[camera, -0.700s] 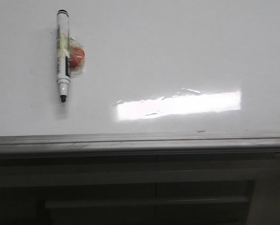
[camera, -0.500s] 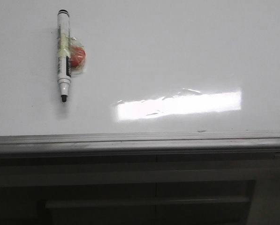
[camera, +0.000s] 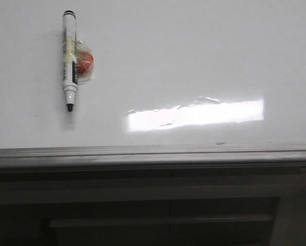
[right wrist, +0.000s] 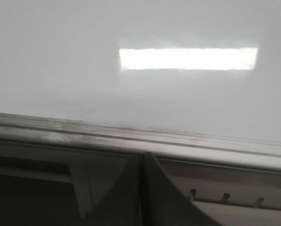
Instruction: Write number 0 on whiteboard
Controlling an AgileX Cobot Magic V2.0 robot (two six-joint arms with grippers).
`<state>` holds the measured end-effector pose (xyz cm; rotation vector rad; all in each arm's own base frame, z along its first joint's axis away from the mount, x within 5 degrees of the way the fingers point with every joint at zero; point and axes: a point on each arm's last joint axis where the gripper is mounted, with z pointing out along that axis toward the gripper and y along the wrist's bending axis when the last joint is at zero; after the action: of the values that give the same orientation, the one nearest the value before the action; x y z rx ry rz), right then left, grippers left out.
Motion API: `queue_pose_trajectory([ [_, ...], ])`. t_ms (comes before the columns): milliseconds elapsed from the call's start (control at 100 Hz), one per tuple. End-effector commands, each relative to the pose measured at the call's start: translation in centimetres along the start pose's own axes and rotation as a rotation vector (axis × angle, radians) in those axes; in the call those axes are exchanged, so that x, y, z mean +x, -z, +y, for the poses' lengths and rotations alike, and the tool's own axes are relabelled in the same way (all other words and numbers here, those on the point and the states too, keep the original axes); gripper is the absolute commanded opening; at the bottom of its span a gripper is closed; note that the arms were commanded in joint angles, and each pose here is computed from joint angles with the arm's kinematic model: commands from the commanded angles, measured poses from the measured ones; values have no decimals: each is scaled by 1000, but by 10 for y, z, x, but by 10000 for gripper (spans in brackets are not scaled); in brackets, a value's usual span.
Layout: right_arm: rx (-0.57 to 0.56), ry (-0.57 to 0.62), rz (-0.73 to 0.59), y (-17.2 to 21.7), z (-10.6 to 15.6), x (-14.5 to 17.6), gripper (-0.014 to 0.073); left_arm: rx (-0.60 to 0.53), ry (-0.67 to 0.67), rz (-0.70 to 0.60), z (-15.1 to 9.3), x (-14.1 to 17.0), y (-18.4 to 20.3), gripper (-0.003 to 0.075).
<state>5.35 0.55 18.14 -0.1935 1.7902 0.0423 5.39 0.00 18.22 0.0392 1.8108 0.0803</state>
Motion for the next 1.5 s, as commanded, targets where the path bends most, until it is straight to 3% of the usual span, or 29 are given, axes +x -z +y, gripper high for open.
queue_pose_trajectory([
  [0, 8, 16, -27, 0, 0, 1, -69, -10, 23, -49, 0, 4, -1, -20],
  [520, 5, 16, -54, 0, 0, -1, -69, -10, 23, -49, 0, 4, -1, -20],
  [780, -12, 17, -228, 2, 2, -17, -69, -12, 23, -57, 0, 3, -1, -20],
  [970, -40, -84, -363, 6, 3, -29, -69, -9, 36, -61, 0, 3, -1, -20],
  [1070, -41, -84, -377, 7, 3, -30, -69, 7, 129, -106, -1, -1, -1, -20],
  [1190, -41, -84, -374, 6, 3, -29, -69, 67, 458, -188, -3, -9, 1, -20],
  [1380, -47, -99, -485, 11, 2, -39, -69, 109, 765, -248, -2, -15, 2, -20],
  [1490, -70, -209, -560, 14, 1, -45, -69, 143, 917, -251, -2, -17, 2, -20],
])
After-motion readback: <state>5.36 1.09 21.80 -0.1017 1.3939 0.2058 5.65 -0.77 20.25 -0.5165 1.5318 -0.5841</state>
